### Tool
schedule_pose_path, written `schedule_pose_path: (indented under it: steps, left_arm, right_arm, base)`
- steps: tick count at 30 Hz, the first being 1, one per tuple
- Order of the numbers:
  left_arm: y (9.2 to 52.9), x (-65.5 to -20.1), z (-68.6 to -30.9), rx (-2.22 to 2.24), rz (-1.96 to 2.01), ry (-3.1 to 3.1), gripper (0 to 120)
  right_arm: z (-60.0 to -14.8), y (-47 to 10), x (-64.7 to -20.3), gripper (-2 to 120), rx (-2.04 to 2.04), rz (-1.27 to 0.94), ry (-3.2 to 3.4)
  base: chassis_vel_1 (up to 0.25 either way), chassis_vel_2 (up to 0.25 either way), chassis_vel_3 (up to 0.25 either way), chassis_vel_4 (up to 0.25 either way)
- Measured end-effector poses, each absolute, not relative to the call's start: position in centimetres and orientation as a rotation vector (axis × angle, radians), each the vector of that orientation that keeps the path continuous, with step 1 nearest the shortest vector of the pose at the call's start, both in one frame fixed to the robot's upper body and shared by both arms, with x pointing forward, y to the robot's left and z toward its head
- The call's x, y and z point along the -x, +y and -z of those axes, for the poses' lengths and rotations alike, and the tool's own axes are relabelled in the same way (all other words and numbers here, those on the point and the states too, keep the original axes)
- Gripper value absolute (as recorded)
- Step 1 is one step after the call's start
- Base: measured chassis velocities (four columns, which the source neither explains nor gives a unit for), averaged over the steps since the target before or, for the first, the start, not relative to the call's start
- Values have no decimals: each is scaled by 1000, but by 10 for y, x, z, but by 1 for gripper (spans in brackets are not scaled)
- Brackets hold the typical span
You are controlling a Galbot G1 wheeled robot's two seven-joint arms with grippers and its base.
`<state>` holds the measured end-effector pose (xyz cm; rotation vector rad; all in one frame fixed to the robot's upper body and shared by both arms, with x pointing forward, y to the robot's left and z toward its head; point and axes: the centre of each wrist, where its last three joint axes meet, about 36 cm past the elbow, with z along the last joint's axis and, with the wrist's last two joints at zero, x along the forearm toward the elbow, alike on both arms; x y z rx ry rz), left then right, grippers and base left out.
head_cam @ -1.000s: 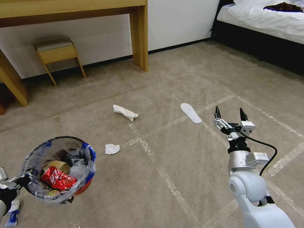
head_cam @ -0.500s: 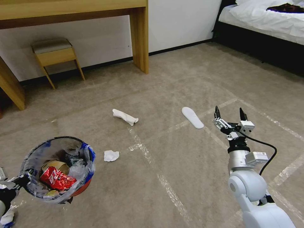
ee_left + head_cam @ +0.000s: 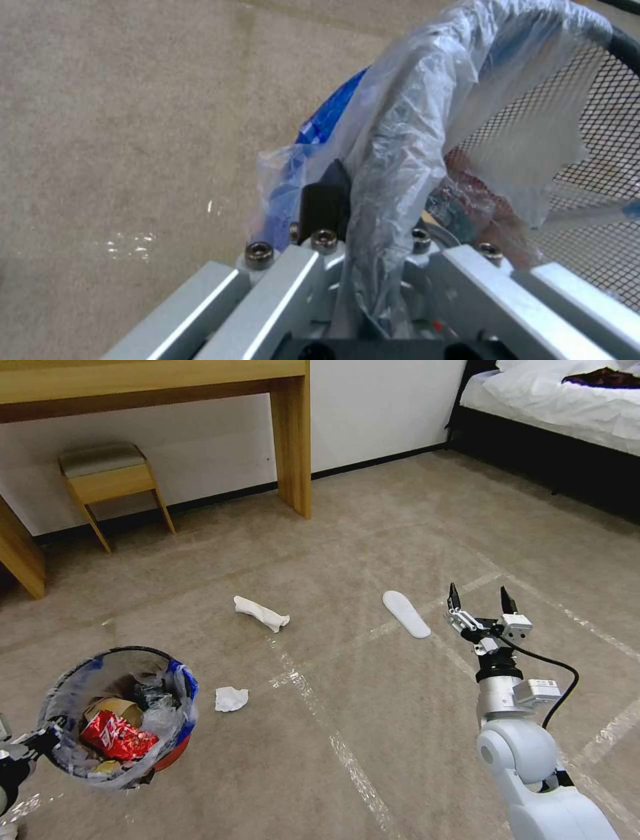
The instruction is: Pick up the trash bin and place the garbage on the floor into it.
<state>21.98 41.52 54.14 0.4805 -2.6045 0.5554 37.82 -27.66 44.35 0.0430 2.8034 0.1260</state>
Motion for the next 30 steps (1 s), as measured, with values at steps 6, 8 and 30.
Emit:
schedule_pose_path:
  steps: [6, 8, 30]
  left_arm:
    - [416, -219, -542, -485, -555, -2605, 1]
    - [416, -219, -543, -484, -558, -2608, 1]
    - [417, -218, -542, -493, -570, -2605, 1]
  right_arm:
    - [-440, -276, -378, 100, -52, -132, 2806]
    - [-439, -276, -379, 100, -52, -133, 2806]
    - [-436, -276, -380, 100, -53, -135, 2811]
  base:
    - [0, 0, 0, 0]
    - [0, 0, 0, 0]
    - [18, 23, 20, 21]
